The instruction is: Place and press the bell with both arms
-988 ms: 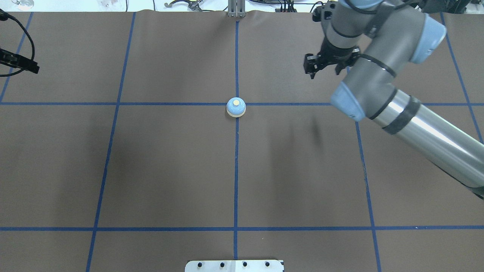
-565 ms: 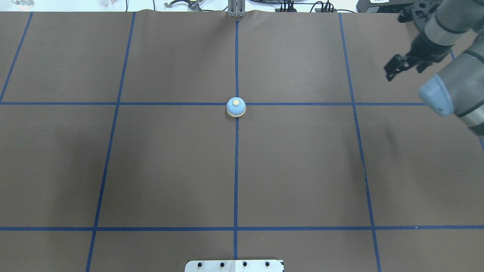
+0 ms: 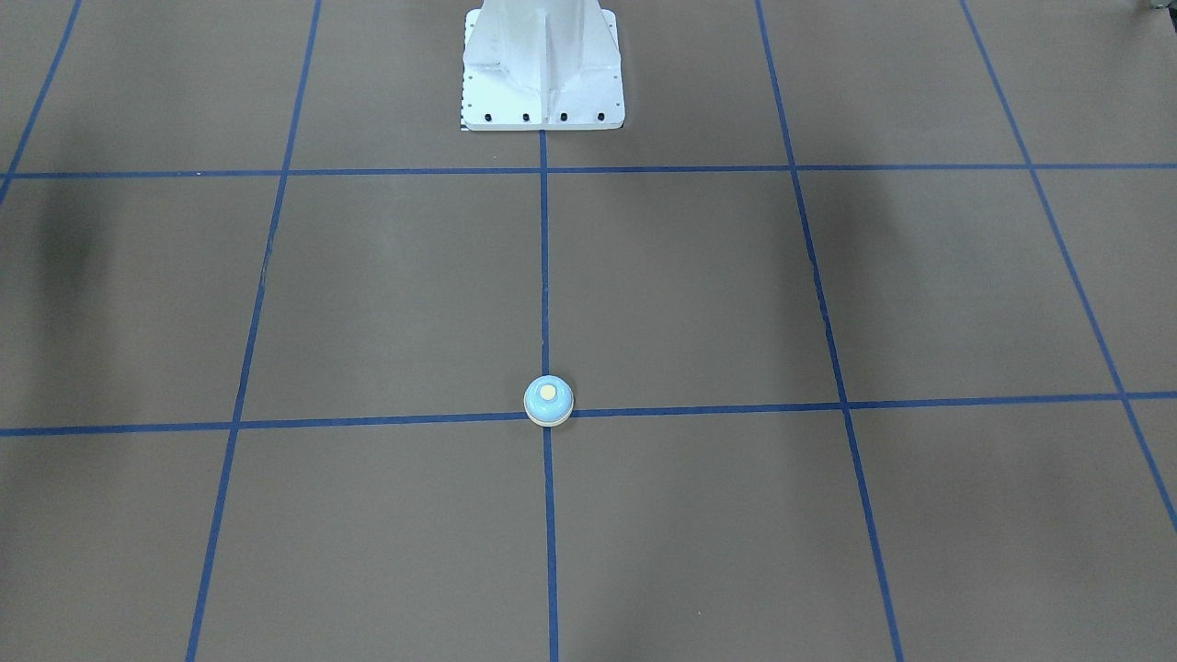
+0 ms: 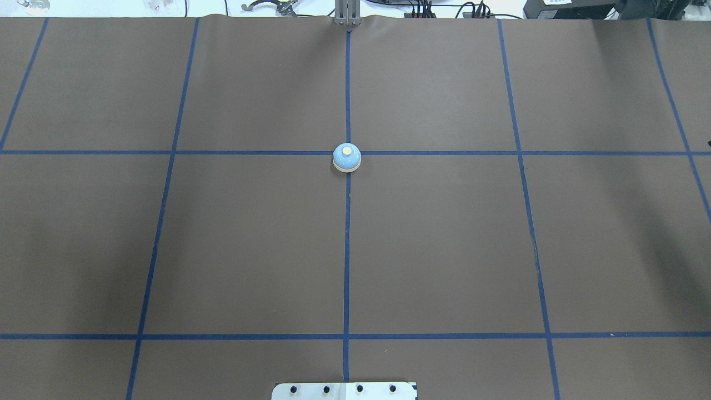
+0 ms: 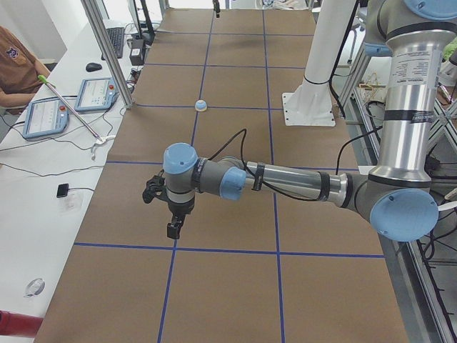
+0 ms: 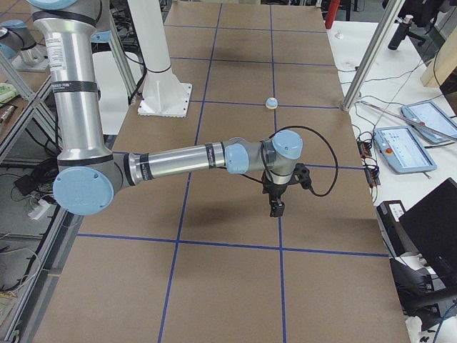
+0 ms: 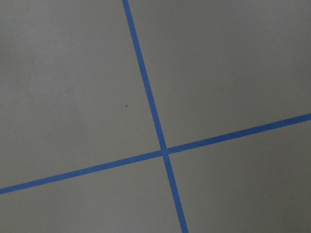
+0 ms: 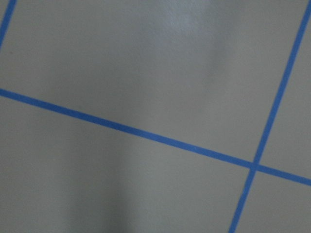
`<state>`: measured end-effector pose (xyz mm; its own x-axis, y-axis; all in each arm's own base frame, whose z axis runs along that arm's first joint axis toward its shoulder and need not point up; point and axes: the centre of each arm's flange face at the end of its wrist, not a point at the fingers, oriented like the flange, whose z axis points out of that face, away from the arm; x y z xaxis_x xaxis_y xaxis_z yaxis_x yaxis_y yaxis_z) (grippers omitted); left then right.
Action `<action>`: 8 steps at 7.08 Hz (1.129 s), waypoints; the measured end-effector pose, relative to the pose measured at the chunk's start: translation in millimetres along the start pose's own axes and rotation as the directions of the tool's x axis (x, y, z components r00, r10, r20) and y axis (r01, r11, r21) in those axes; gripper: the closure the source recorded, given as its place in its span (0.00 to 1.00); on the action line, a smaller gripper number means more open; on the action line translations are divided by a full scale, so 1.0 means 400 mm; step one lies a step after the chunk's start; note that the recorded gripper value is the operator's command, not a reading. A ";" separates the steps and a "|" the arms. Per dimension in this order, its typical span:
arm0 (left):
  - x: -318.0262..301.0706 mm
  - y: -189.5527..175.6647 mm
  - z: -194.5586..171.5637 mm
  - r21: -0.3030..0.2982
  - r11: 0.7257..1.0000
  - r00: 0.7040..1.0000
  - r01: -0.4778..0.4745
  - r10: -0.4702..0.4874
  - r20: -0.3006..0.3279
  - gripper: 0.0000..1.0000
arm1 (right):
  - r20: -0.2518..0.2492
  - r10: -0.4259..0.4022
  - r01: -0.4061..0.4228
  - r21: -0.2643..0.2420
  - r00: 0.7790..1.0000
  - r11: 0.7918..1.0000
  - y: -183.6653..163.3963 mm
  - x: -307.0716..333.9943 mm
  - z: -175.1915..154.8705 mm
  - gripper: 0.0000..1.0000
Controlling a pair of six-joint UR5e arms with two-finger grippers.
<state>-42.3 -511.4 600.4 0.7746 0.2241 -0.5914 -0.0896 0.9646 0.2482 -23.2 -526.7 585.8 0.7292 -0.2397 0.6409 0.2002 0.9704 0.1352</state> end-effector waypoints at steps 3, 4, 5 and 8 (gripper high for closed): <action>-0.007 0.166 -0.007 -0.018 1.000 0.999 -0.001 0.001 -0.040 0.00 | -0.010 0.034 -0.033 0.018 0.999 0.999 0.066 0.094 0.008 0.00; 0.002 0.225 -0.019 -0.022 1.000 0.999 0.008 -0.009 -0.052 0.00 | -0.012 0.049 -0.049 0.028 0.999 0.998 0.082 0.118 0.006 0.00; 0.002 0.263 -0.021 -0.029 0.999 0.998 0.018 -0.020 -0.057 0.00 | -0.008 0.073 -0.073 0.035 0.997 0.997 0.098 0.146 0.001 0.00; -0.014 0.342 -0.011 -0.053 0.997 0.996 0.051 -0.054 -0.068 0.00 | 0.014 0.121 -0.121 0.041 0.993 0.992 0.134 0.195 -0.008 0.00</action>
<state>-61.6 -380.1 634.3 0.7338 0.1803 -0.6550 -0.0833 0.9807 0.1766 46.5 -493.6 640.7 0.7386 -0.1201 0.6633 0.0834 0.9927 0.0869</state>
